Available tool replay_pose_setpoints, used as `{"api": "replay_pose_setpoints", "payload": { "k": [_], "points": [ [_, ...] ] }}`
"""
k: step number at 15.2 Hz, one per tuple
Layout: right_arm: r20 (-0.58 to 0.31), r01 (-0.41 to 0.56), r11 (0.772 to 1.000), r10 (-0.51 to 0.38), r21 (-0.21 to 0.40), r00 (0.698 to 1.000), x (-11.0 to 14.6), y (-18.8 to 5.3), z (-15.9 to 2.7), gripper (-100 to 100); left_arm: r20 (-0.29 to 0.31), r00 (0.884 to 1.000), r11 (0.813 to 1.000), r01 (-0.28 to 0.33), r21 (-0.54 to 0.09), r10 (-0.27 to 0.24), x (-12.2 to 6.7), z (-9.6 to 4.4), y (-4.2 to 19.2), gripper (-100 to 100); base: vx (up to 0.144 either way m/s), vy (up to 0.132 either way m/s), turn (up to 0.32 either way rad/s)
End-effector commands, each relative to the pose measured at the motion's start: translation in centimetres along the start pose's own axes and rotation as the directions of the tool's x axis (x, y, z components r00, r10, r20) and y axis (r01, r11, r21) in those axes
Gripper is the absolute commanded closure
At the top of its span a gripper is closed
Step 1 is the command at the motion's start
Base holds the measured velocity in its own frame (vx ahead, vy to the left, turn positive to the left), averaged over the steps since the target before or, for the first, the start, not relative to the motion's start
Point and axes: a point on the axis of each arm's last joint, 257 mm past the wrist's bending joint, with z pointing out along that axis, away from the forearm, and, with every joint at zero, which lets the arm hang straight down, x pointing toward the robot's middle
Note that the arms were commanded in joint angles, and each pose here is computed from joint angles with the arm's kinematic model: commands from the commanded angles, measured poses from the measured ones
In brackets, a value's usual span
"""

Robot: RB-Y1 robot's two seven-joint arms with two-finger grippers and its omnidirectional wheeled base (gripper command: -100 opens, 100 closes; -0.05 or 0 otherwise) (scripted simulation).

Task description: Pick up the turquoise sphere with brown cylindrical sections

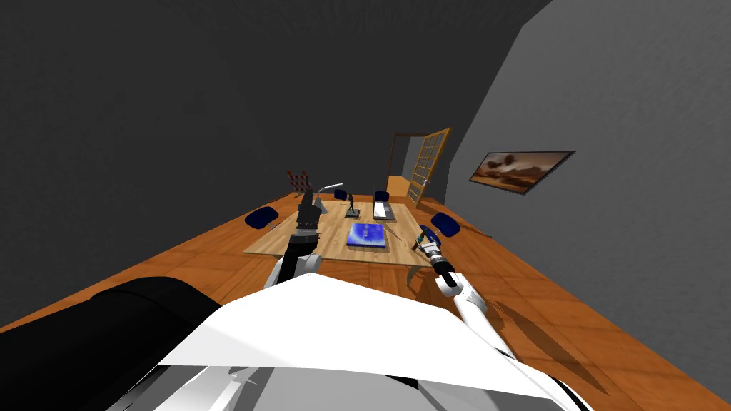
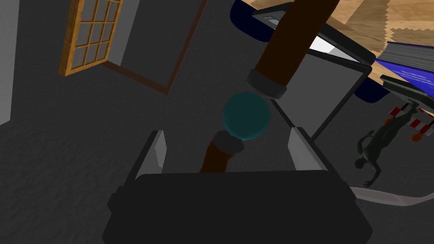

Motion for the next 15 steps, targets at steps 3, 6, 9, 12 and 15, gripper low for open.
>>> {"api": "replay_pose_setpoints", "payload": {
  "k": [3,6,9,12,15],
  "points": [
    [-0.01,0.012,1.0,-0.012,-0.002,1.0,0.4,0.2,0.1,-100,0.0,1.0,1.0,0.0,0.0,0.0,0.0,0.0,0.0,0,0.009,0.02,-0.002],
    [-0.01,0.012,1.0,-0.012,-0.004,1.0,0.4,0.3,0.1,100,0.0,1.0,1.0,0.0,0.0,0.0,0.0,0.0,0.0,0,-0.001,-0.001,-0.005],
    [-0.012,0.011,1.0,-0.011,-0.003,1.0,0.5,0.3,0.0,100,0.0,1.0,1.0,0.0,0.0,0.0,0.0,0.0,0.0,0,0.0,0.0,0.0],
    [-0.023,0.016,1.0,-0.016,0.013,1.0,0.3,-0.6,0.4,-100,0.0,1.0,1.0,0.0,0.0,0.0,0.0,0.0,0.0,0,0.028,-0.008,0.162],
    [-0.03,0.014,0.999,-0.014,0.028,0.999,0.3,-1.2,0.6,100,0.0,1.0,1.0,0.0,0.0,0.0,0.0,0.0,0.0,0,0.028,-0.016,0.093]
  ]
}}
